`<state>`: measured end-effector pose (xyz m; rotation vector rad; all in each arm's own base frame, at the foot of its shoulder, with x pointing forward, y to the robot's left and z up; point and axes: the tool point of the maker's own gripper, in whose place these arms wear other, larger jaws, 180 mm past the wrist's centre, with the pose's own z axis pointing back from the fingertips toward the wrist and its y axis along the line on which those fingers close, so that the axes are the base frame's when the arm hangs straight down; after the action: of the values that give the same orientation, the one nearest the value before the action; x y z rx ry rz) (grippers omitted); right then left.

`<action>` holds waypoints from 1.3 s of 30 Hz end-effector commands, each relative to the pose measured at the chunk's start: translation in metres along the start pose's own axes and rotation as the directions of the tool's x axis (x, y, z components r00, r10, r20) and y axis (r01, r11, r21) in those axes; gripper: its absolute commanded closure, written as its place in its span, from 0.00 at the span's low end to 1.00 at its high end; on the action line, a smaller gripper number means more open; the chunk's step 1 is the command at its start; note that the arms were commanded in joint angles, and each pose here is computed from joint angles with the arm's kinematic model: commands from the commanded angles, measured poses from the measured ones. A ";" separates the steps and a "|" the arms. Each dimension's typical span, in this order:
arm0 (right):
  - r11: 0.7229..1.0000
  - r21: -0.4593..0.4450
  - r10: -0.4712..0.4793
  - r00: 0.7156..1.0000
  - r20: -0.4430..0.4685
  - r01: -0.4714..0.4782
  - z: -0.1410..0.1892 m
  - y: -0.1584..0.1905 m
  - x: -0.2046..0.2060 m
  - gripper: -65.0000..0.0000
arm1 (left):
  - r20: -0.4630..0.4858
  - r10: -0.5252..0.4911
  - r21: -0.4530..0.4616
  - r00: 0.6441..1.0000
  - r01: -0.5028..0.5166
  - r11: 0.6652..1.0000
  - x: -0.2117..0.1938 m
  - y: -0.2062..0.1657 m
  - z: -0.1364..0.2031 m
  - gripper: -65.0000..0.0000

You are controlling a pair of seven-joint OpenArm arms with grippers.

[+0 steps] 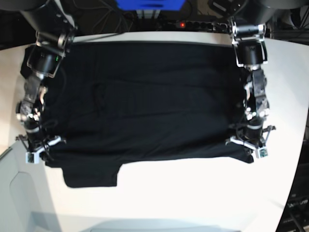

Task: Fold the T-shirt properly
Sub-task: 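Grasp the side edges with both grippers and fold them toward the collar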

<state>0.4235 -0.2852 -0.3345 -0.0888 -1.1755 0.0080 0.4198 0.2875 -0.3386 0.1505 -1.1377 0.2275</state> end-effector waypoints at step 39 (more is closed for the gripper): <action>0.996 -0.060 0.062 0.987 -0.146 -0.072 0.138 -0.018 -0.092 0.90 | -0.111 0.095 0.094 0.989 -0.085 0.992 -0.087 0.059 0.117 0.90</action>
<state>0.2538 -0.2943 -0.3802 -0.1630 -0.9786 0.0125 0.2602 0.3036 -0.3841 0.1475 -0.9685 0.3747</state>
